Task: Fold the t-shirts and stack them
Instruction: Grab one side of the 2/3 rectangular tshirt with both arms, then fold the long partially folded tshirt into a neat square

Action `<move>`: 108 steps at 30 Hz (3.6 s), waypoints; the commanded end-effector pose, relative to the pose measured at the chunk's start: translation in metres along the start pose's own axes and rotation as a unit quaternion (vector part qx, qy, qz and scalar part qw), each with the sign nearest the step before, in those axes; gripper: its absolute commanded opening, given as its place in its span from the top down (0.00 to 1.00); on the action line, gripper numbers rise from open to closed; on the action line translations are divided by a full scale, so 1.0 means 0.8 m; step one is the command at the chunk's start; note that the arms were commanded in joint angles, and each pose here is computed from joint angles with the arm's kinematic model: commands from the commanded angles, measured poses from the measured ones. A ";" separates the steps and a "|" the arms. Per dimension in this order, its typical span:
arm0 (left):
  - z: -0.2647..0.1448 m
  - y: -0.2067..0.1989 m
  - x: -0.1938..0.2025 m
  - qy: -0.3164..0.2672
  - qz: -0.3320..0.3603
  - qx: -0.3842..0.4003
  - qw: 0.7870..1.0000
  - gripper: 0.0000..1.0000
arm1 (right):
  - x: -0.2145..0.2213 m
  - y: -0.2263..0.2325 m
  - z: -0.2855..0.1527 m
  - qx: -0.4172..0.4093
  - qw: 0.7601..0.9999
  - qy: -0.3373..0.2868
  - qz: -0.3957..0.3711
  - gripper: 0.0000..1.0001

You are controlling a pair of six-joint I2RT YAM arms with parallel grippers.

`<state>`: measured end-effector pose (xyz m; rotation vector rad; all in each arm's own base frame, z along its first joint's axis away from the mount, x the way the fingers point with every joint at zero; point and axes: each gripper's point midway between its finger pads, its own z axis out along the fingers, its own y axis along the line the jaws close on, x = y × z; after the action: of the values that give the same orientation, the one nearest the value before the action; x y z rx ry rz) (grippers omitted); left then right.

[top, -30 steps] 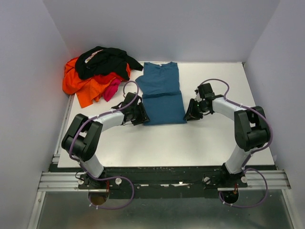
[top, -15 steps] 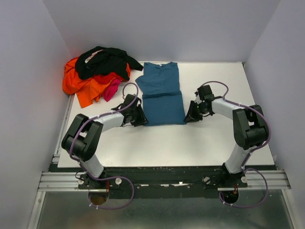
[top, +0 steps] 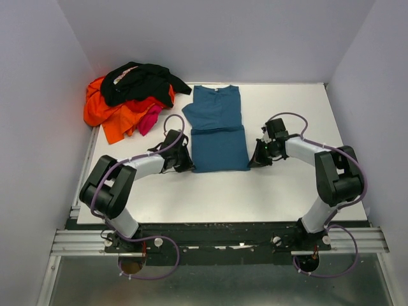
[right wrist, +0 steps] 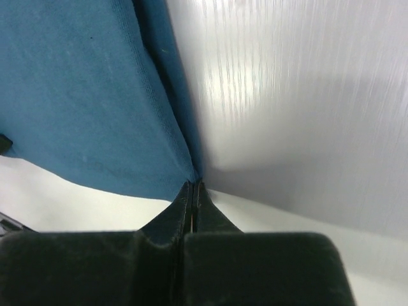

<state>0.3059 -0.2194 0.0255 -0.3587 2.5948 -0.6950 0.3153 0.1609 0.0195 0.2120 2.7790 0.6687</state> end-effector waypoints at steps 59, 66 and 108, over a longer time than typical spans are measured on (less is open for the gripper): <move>0.079 -0.078 -0.350 -0.129 0.035 0.029 0.991 0.01 | -0.336 0.079 0.009 -0.091 0.988 -0.126 0.016 0.24; 0.065 -0.082 -0.333 -0.145 0.038 0.065 0.986 0.17 | -0.297 0.069 0.014 -0.098 0.989 -0.109 -0.017 0.34; 0.019 0.001 -0.177 -0.128 0.008 0.006 0.992 0.46 | -0.077 0.049 -0.032 -0.072 0.995 -0.066 -0.022 0.39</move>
<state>0.4360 -0.1821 0.0241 -0.4196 2.4716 -0.6429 0.3845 0.1823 0.0674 0.1897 2.6335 0.8596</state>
